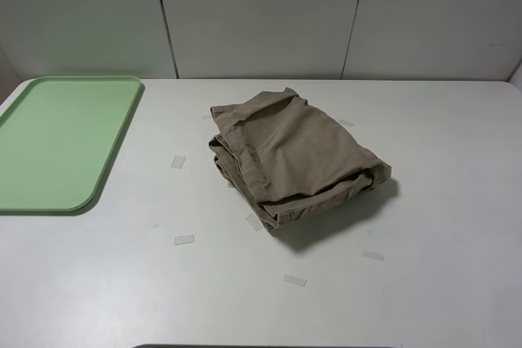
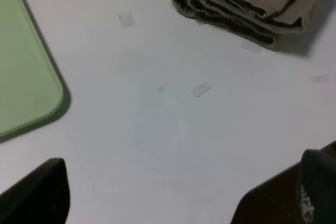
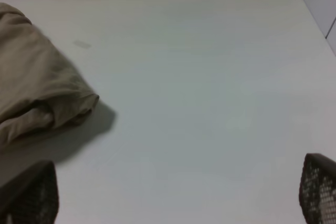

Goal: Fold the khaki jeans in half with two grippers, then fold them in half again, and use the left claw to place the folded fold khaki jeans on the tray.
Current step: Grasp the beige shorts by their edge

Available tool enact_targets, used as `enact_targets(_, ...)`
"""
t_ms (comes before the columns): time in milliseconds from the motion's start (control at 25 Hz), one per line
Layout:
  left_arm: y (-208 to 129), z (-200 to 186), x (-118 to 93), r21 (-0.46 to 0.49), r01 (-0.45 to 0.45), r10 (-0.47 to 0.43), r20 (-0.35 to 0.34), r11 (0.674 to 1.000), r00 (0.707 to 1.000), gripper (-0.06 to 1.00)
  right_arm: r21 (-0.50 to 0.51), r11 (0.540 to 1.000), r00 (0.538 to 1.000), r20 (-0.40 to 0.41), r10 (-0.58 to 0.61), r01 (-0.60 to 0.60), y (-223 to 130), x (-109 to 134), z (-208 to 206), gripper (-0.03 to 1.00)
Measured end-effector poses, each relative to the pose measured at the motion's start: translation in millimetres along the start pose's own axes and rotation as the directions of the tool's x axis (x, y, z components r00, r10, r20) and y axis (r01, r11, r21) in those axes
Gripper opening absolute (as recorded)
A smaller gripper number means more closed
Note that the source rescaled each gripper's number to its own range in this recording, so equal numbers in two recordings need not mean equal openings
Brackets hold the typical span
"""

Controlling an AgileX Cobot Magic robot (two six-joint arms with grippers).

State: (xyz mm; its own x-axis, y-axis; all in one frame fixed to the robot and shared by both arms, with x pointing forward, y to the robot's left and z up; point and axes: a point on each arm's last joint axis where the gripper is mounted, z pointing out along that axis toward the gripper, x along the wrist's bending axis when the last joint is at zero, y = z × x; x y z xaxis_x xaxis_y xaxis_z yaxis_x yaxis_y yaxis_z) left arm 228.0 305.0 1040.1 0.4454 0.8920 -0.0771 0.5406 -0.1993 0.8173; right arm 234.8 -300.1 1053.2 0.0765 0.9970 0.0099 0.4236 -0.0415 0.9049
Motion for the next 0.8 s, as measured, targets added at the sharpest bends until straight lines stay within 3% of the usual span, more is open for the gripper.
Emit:
enact_targets(160,11,9,-1,0.064,0.027,-0.027,-0.005,0.998,1.0,0.9,0.0,1.0,1.0,0.0,0.0,0.0,0,0,0,1.0)
enact_targets(360,60,41,-9,0.08,0.08,-0.083,0.044,0.994,0.996,0.9,0.0,1.0,1.0,0.0,0.0,0.0,0,0,0,1.0)
enact_targets(560,97,101,-20,0.147,0.175,-0.193,0.124,0.974,0.973,0.9,0.0,1.0,1.0,0.0,0.0,0.0,0,0,0,1.0)
enact_targets(800,108,168,-28,0.212,0.257,-0.298,0.198,0.943,0.934,0.87,0.0,1.0,1.0,0.0,0.0,0.0,0,0,0,1.0)
